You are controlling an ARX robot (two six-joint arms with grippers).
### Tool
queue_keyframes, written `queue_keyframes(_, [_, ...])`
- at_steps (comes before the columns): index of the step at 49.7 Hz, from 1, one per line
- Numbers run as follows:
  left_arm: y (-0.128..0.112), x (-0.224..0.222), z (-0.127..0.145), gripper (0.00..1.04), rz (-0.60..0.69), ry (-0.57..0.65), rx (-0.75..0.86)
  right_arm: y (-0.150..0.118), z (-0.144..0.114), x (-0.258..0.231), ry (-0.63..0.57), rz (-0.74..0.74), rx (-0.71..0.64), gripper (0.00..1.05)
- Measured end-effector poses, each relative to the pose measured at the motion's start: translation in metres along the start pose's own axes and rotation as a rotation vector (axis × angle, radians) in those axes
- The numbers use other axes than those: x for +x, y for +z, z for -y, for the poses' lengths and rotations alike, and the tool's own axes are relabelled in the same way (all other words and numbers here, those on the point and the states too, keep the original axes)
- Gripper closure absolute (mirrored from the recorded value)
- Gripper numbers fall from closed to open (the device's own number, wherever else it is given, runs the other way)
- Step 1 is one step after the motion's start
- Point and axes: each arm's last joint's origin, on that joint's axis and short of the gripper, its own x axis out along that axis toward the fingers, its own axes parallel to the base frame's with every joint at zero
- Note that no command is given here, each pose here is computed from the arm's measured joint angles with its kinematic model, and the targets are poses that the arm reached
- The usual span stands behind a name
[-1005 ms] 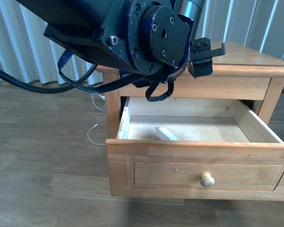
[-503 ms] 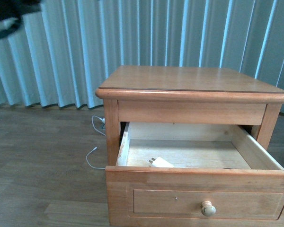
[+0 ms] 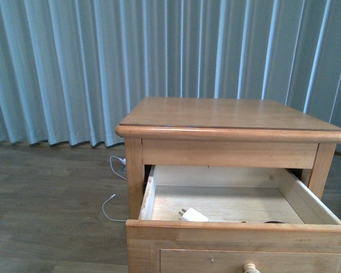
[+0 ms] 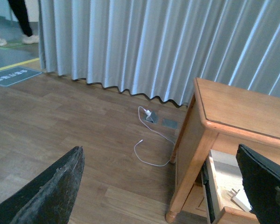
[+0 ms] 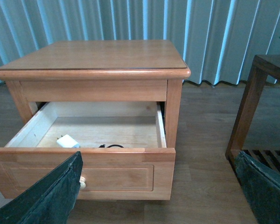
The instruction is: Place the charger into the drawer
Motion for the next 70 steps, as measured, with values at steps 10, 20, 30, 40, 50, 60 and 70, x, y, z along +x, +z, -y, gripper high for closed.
queue_keyframes(10, [-0.015, 0.000, -0.010, 0.06, -0.019, 0.040, -0.011, 0.000, 0.000, 0.000, 0.000, 0.000, 0.000, 0.08])
queue_keyframes(20, [-0.017, -0.001, -0.012, 0.14, -0.051, -0.054, 0.036, 0.000, 0.000, 0.000, 0.000, 0.000, 0.000, 0.08])
queue_keyframes(30, [-0.049, 0.000, -0.029, 0.53, -0.084, -0.195, 0.144, 0.000, 0.000, 0.000, 0.000, 0.000, 0.000, 0.08])
queue_keyframes(40, [-0.071, -0.001, -0.033, 0.89, -0.085, -0.202, 0.156, 0.000, 0.000, 0.000, 0.000, 0.000, 0.000, 0.08])
queue_keyframes(50, [-0.087, -0.002, -0.036, 1.01, -0.086, -0.202, 0.162, 0.000, 0.000, 0.000, 0.000, 0.000, 0.000, 0.08])
queue_keyframes(60, [-0.098, -0.003, -0.038, 1.01, -0.087, -0.202, 0.162, 0.000, 0.000, 0.000, 0.000, 0.000, 0.000, 0.08])
queue_keyframes(70, [-0.104, -0.004, -0.039, 1.01, -0.084, -0.202, 0.162, 0.000, 0.000, 0.000, 0.000, 0.000, 0.000, 0.08])
